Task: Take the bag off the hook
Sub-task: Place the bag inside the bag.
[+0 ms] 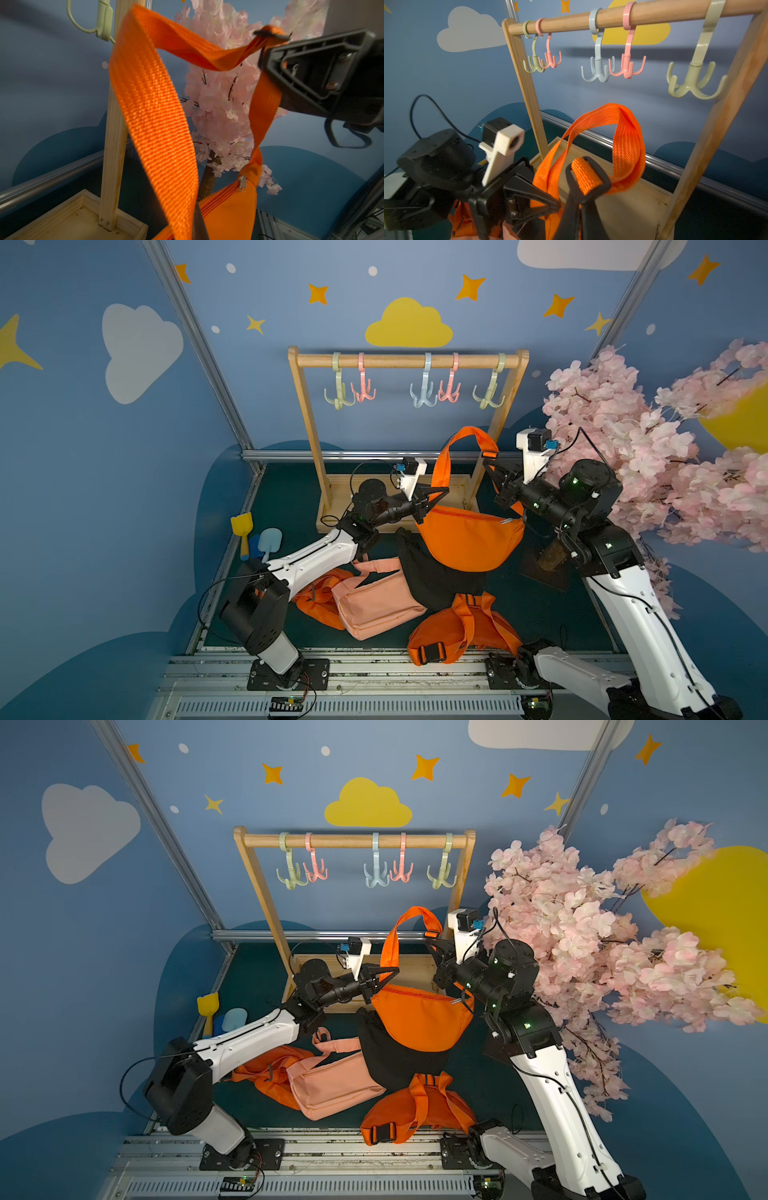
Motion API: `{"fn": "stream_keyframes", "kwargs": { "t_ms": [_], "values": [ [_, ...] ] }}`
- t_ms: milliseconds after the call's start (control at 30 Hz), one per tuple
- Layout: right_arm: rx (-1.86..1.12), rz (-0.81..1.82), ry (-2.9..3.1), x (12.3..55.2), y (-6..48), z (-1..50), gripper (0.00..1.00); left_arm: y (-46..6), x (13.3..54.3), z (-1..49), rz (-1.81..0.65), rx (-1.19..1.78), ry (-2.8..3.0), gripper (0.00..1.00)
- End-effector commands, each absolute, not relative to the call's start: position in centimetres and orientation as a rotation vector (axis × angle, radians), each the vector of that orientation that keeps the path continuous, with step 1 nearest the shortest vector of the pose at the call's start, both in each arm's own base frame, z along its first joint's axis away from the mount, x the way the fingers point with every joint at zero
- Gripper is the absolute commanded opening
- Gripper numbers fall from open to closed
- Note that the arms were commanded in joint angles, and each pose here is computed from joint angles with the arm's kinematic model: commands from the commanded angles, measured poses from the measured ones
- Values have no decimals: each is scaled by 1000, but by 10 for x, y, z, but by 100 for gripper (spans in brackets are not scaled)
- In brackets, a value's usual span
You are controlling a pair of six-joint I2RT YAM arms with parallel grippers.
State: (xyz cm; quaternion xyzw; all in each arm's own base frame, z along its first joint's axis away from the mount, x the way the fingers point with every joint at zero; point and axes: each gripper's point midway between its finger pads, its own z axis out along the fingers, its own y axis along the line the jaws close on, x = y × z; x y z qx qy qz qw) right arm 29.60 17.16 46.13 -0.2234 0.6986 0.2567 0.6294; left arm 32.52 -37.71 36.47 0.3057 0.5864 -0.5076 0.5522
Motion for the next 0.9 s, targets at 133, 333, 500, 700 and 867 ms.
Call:
{"fn": "stream_keyframes", "kwargs": {
  "t_ms": [133,333,500,700,867],
  "values": [
    [-436,551,1810,295,160,397,0,-369,286,333,-1199,796,1548,4],
    [-367,511,1993,309,155,337,0,-362,286,292,-1190,736,1686,11],
    [-351,486,2106,320,156,299,0,-358,288,270,-1157,731,1761,26],
    [-342,476,2154,322,155,282,1,-352,290,263,-1106,731,1787,72],
    [-334,459,2150,318,151,282,18,-339,290,265,-1026,736,1727,88]
  ]
}}
